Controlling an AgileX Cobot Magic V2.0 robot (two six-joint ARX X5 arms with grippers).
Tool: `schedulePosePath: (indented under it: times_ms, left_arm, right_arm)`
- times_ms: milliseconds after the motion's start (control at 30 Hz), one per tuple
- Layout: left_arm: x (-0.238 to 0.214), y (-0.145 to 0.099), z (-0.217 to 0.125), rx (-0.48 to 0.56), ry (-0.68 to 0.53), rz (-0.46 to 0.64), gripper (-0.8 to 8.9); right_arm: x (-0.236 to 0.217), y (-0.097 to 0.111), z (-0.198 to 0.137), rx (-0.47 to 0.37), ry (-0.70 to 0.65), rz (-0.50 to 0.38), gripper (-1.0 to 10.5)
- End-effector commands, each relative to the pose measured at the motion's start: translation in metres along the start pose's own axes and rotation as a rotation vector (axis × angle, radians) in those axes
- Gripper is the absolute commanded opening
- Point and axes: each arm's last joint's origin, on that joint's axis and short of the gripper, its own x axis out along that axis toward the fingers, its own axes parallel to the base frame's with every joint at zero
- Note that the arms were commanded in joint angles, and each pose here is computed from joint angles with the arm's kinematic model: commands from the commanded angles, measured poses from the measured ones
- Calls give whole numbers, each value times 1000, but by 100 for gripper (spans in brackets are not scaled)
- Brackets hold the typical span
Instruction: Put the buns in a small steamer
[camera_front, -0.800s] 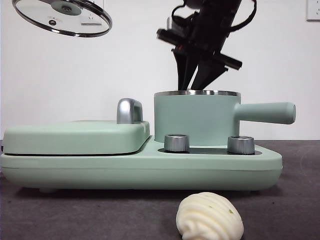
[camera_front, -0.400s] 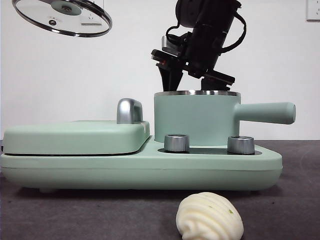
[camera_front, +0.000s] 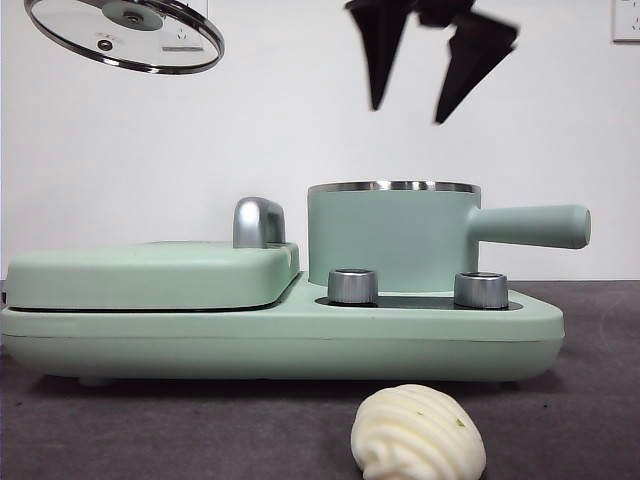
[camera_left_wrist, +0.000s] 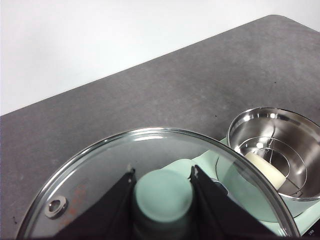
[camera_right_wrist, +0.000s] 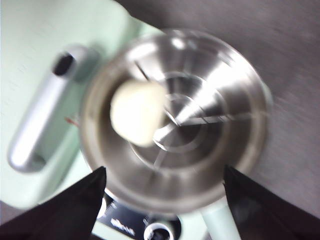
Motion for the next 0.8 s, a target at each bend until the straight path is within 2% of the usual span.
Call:
schedulePosePath:
  times_ms: [33,333,567,800]
  left_arm:
    - [-6,-1,9,21,-51,4,10]
    - [-6,-1,9,21,-51,4,10]
    - [-6,-1,9,21,-50,3,10]
    - [-6,-1,9,22,-50,3,10]
  right_arm:
    - [-19,12,-12,-49,-40,12,361]
    - [-72,40,-88,-178,-165,120,359]
    - [-62,46,-137,-252,-200,165,360]
    - [-20,45,-195,-489,-238,241,360]
